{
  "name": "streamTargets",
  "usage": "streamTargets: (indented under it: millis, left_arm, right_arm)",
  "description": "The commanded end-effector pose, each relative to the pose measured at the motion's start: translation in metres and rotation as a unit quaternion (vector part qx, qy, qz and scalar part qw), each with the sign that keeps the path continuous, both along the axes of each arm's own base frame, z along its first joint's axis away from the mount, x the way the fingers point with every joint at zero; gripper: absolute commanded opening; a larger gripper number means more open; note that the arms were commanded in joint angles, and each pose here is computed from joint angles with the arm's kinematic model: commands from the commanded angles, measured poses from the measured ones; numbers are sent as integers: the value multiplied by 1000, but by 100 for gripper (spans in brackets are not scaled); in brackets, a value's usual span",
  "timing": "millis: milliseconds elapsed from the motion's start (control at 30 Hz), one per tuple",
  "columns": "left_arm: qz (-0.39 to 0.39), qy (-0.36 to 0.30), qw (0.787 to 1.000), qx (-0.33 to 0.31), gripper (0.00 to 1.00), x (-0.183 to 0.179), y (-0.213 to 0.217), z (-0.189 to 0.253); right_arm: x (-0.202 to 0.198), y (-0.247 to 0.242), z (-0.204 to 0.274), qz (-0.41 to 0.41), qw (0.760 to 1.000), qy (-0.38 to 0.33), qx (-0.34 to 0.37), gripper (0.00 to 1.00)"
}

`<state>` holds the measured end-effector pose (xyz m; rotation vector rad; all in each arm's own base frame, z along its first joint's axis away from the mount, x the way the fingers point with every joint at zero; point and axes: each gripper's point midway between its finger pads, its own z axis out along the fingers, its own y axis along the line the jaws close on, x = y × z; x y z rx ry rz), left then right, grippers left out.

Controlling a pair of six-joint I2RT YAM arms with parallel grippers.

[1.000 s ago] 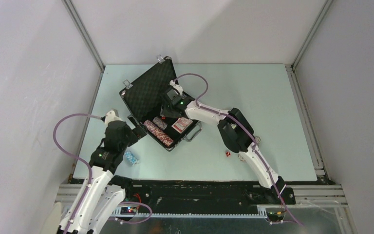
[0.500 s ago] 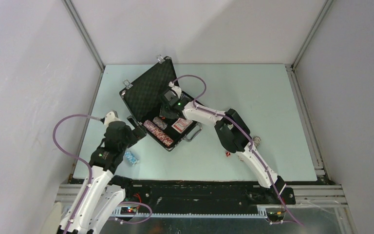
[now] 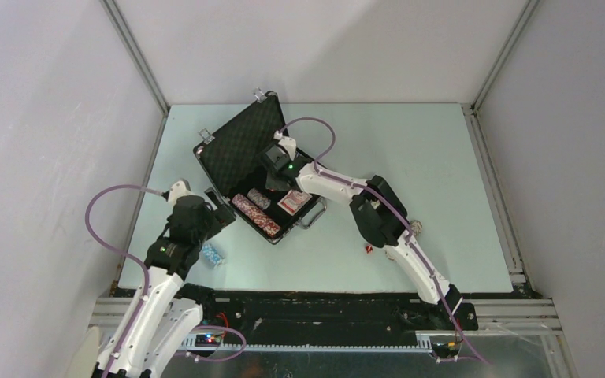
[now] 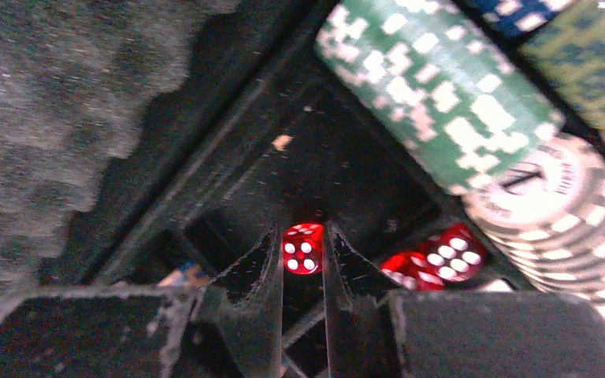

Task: Pack up texas hold em set

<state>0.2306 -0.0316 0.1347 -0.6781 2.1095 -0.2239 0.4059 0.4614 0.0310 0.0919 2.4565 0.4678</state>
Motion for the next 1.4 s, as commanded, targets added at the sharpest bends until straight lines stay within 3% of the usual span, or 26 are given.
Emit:
streamTargets:
  millis: [0, 433, 767, 1100, 1367]
  left_arm:
    - [16, -34, 999, -3, 98, 9, 5, 26]
    - [-28, -43, 999, -4, 98, 14, -8, 23]
    - [-41, -41, 998, -6, 98, 15, -12, 20]
    - [-42, -42, 998, -6, 98, 16, -12, 19]
    - [-44, -40, 998, -5, 98, 16, -13, 18]
  right_arm:
    - [7, -31, 39, -11, 998, -48, -48, 11]
    - [-4, -17, 84, 84, 991, -98, -41, 11]
    - [-25, -13, 57, 169, 982, -61, -61, 11]
    - [-23, -27, 42, 164, 979, -47, -115, 14]
    - [-22, -24, 37, 164, 979, -43, -114, 30]
